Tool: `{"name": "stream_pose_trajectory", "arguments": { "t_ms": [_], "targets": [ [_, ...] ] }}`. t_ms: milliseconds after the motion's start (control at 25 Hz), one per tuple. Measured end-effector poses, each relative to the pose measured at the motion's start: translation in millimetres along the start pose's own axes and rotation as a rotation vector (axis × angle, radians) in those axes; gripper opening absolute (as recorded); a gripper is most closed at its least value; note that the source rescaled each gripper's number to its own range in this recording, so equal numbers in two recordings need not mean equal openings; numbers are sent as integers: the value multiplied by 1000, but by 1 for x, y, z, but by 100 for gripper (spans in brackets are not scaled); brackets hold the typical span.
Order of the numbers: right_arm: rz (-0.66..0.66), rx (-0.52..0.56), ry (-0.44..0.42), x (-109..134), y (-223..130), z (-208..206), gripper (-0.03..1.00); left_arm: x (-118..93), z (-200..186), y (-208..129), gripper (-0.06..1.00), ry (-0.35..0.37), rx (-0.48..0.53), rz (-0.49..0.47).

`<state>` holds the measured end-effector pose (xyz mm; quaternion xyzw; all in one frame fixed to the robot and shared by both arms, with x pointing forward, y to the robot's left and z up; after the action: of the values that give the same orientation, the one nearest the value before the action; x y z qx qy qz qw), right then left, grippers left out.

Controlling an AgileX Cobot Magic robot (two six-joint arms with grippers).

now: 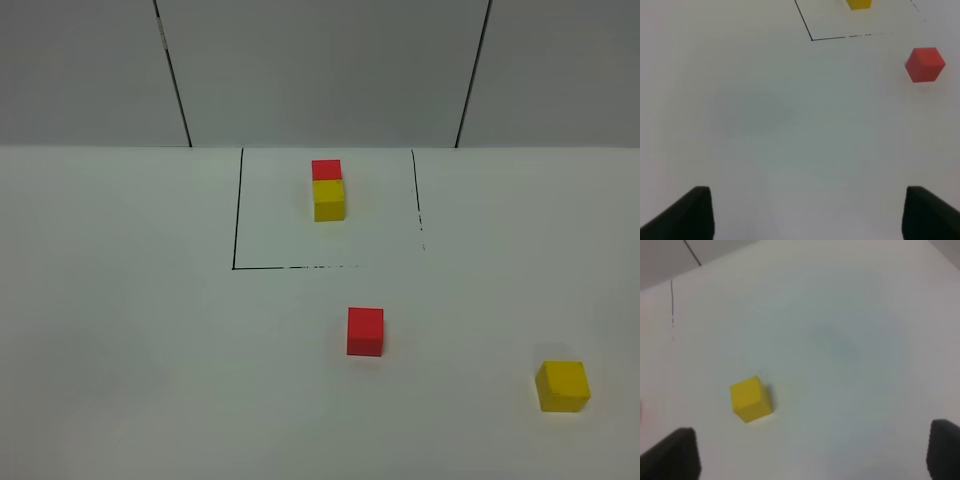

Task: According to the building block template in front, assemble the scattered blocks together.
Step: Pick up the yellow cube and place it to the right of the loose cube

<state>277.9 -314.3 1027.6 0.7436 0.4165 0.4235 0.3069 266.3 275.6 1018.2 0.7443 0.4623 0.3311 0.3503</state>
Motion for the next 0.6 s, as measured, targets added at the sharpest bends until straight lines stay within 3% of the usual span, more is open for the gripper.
{"name": "stream_pose_trajectory", "arguments": {
  "t_ms": [200,320,440,600],
  "targets": [
    [0,0,0,0,0,0,80,0,0,0,69,0,0,0],
    [-4,25,5,5,4,1,86,0,0,0,69,0,0,0],
    [-50,153,4,22,17,13,99,0,0,0,69,0,0,0],
    [-139,380,-12,49,32,58,100,0,0,0,69,0,0,0]
  ]
}}
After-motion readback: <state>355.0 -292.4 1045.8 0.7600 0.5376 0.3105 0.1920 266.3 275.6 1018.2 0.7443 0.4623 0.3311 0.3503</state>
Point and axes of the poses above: a point on each arm's last joint axis where the gripper is mounted, z pointing out along that axis toward the gripper, x along the wrist's bending axis when the last joint is at zero, y = z × x, the point moved 5 cm from there along z, pointing out along that axis toward the gripper, and after that the axes turned 15 degrees about z, right-handed, at the moved point
